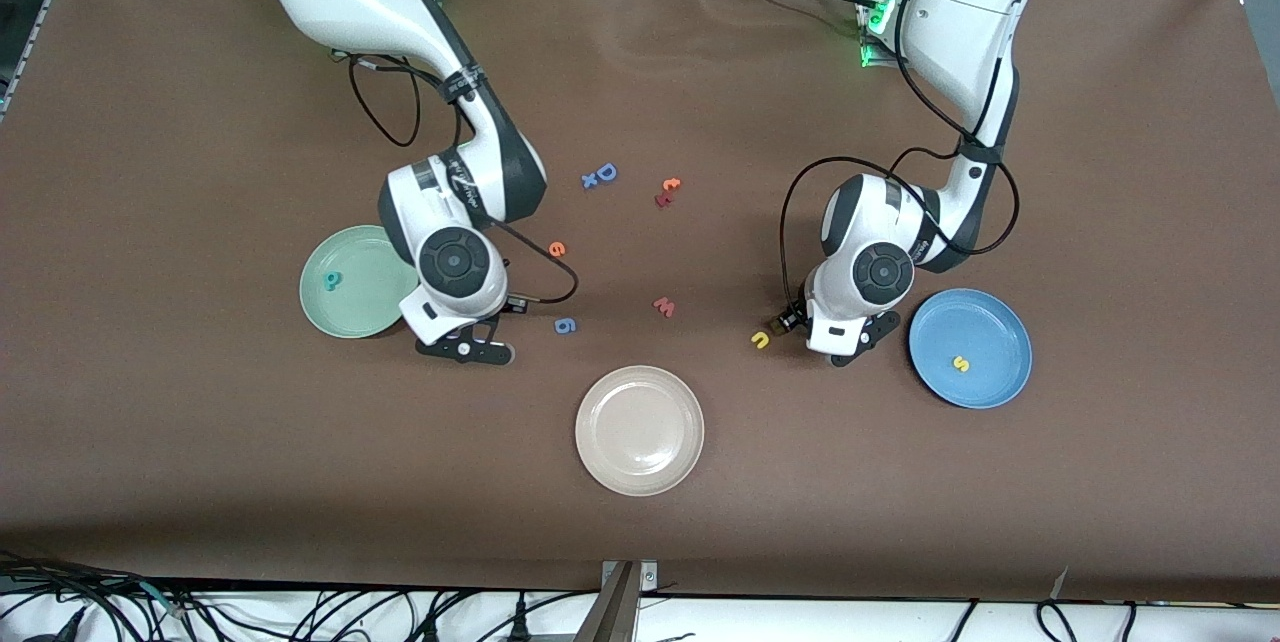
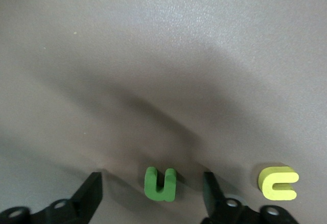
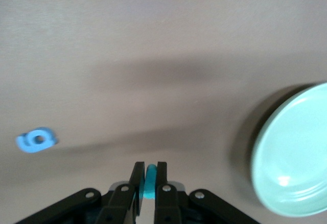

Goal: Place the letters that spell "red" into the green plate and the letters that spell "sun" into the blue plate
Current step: 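Place the teal letter on the green plate while the left gripper carries u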

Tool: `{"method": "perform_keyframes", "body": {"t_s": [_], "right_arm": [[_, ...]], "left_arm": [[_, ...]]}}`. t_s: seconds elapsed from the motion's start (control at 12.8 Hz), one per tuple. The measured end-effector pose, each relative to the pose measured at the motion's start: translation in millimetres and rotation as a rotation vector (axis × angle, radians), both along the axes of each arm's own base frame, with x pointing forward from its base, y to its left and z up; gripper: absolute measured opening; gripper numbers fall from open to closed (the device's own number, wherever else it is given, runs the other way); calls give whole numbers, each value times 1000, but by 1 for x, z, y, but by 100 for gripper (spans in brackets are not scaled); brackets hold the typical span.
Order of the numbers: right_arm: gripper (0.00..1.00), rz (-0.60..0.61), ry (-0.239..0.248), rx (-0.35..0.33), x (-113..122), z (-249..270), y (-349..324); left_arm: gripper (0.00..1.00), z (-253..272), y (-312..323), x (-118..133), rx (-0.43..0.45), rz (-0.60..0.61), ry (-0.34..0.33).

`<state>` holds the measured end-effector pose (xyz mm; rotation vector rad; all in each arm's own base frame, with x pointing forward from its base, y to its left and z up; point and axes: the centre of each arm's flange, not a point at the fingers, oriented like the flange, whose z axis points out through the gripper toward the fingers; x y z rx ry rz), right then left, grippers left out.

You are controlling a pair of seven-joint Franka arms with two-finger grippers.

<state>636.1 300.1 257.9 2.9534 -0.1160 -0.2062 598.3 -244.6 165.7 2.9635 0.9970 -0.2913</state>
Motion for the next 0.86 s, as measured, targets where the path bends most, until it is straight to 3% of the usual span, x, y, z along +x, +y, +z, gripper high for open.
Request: {"method": "perform_keyframes", "body": {"t_s": [0.24, 0.47, 0.63, 0.71, 0.86], "right_arm": [[13, 49, 17, -70, 16, -9, -52], [13, 58, 56, -124, 18, -18, -81], [13, 55, 91, -154, 21, -17, -109], [13, 45, 100, -167, 21, -19, -122], [13, 28, 107, -178, 17, -29, -141]], "left_arm": [[65, 2, -2, 1, -3, -3, -6], [58, 2, -3, 1, -4, -4, -8], [40, 4, -3, 2, -5, -5, -11], [39, 4, -3, 2, -5, -5, -11], [27, 8, -3, 3, -6, -4, -12]]}}
